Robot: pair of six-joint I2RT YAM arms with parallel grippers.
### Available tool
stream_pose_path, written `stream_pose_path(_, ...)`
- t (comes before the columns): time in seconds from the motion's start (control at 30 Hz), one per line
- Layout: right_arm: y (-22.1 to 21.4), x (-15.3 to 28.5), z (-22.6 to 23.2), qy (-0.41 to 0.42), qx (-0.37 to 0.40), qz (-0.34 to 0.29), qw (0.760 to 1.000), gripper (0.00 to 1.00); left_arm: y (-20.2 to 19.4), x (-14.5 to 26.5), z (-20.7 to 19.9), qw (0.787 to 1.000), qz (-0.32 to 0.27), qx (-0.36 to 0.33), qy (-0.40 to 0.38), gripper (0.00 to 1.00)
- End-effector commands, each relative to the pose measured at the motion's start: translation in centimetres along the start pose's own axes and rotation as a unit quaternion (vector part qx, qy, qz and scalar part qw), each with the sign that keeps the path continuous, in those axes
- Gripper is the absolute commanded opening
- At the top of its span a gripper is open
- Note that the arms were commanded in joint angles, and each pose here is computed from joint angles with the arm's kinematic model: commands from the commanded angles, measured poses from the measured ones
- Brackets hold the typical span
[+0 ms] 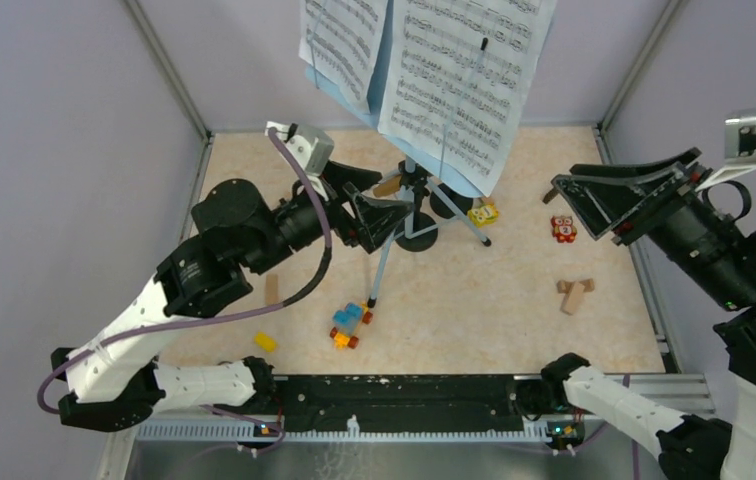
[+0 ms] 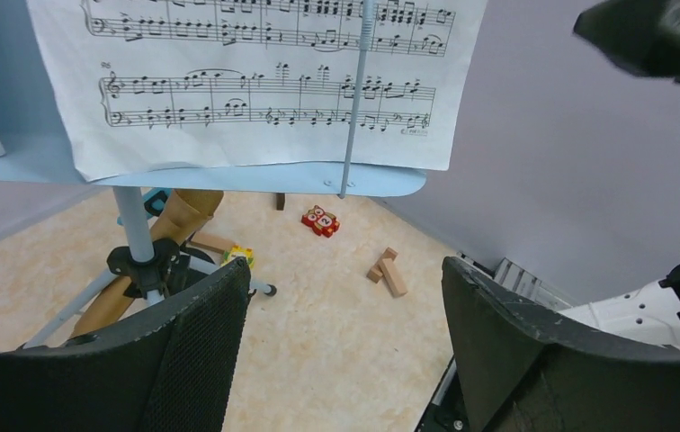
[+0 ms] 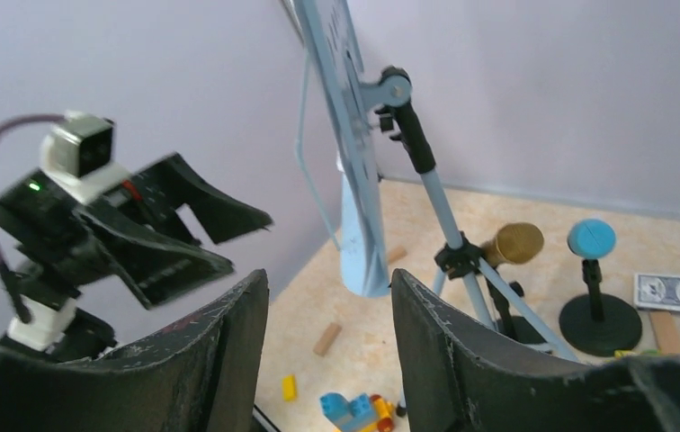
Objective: Pack up the instrument practice props
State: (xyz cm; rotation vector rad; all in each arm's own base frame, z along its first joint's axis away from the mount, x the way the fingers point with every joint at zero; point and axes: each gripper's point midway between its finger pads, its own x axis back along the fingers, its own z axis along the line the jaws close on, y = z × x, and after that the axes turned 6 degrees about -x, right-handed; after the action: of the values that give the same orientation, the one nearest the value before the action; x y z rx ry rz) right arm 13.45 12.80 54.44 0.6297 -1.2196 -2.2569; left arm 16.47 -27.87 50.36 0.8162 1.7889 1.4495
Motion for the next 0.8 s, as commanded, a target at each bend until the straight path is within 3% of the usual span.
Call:
stream_pose_path(0.0, 2.7, -1.3, 2.4, 0.030, -0.047, -0.019, 0.998, 0.52, 0.0, -1.0, -0.8, 1.000, -0.005, -0.009, -0.021, 0.82)
stream_pose_path(0.17, 8.9, -2.2, 6.8, 0.105, -0.063, -0.101, 0.987, 0.50, -1.4, -1.3, -1.1, 1.000, 0.000, 0.006, -0.030, 0.82)
stream_pose_path(0.37, 13.3, -4.9, 9.5, 0.171, -0.106, -0.161, 0.966, 0.49, -2.2, -0.8, -0.7, 1.000, 0.000, 0.014, -0.022, 0.83)
stream_pose_path(0.57, 17.2, -6.1, 9.4, 0.171, -0.113, -0.243, 0.948, 0.49, -2.2, -0.3, -0.6, 1.000, -0.004, 0.019, -0.021, 0.88)
stream_pose_path(0.77, 18.5, -7.6, 9.9, 0.180, -0.083, -0.258, 0.946, 0.50, -2.4, 0.1, -0.6, 0.999, -0.006, 0.024, -0.022, 0.92)
